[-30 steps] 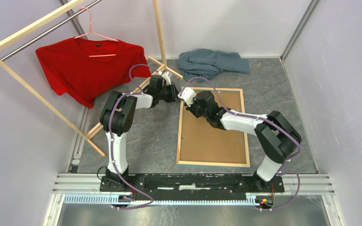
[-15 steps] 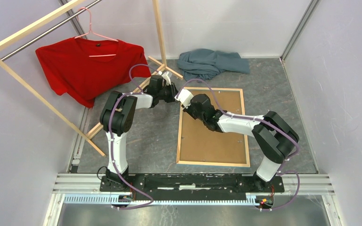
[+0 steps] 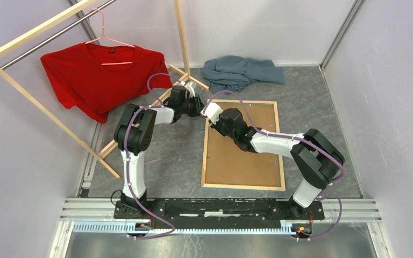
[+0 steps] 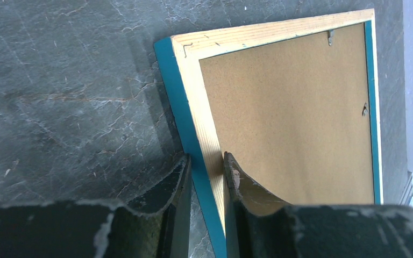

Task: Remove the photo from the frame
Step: Release the photo frame item from the photo frame.

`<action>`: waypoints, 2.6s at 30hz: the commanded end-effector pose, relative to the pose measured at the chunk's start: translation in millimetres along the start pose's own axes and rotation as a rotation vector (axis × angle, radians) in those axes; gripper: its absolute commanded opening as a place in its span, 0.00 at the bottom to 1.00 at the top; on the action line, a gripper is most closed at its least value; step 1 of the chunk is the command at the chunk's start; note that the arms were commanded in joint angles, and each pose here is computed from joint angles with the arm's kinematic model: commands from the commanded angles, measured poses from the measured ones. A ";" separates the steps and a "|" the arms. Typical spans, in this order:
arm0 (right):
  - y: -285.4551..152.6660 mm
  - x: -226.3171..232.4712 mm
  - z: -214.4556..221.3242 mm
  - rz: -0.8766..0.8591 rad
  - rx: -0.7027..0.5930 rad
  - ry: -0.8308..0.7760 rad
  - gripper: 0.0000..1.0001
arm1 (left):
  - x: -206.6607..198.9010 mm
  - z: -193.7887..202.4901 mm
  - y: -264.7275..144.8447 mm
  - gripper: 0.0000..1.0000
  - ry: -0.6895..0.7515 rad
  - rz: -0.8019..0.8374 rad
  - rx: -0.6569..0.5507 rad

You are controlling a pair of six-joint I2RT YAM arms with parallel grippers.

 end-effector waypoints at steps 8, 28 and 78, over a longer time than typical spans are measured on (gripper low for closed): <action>9.6 3.9 9.5 -0.028 0.048 -0.032 0.00 | 12.9 38.7 4.9 0.21 -0.082 -0.032 0.119; -6.6 -8.0 -17.7 0.017 -0.028 -0.001 0.00 | 13.8 40.8 6.5 0.21 -0.087 -0.027 0.126; 10.5 -10.1 -10.4 0.028 0.034 -0.068 0.00 | 12.6 40.5 6.3 0.21 -0.087 -0.021 0.131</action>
Point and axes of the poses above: each gripper's point midway between its finger pads, its own y axis out along the fingers, its own x axis along the line the jaws close on, z = x × y, the point moved 2 cm from there along -y, back along the fingers, and after that the axes turned 7 degrees about y, right-handed, at the moved point
